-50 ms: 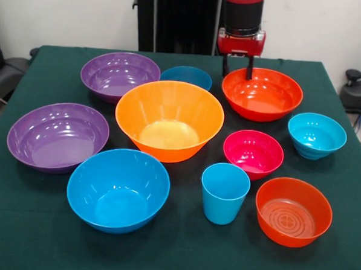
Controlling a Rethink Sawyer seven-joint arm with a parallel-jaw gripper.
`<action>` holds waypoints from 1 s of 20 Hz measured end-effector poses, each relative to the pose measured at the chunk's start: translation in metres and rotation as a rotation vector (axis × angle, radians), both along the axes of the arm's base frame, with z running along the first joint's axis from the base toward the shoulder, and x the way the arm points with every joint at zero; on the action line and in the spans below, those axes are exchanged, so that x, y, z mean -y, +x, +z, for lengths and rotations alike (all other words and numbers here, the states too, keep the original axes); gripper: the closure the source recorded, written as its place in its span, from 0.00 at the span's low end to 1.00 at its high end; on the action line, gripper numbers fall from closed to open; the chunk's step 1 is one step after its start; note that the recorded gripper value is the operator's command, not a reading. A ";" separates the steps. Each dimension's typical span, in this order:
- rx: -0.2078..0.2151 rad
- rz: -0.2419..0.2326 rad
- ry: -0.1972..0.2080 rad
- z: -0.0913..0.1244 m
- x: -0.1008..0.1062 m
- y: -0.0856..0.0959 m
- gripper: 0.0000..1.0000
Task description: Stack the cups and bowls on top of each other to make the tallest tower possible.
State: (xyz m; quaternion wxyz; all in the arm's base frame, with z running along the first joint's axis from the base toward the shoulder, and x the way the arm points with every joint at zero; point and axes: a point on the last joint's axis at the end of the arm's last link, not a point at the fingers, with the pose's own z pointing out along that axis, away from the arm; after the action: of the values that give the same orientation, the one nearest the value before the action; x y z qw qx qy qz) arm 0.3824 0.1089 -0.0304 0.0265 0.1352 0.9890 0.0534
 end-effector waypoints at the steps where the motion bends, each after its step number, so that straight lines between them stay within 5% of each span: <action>1: -0.001 0.001 0.001 0.000 0.000 -0.001 0.00; 20: 0.056 0.049 -0.003 -0.009 -0.021 -0.007 0.00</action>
State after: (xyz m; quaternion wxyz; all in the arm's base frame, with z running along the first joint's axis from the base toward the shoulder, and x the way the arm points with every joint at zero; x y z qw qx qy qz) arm 0.3757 0.1297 -0.0391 0.0532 0.1095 0.9910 0.0563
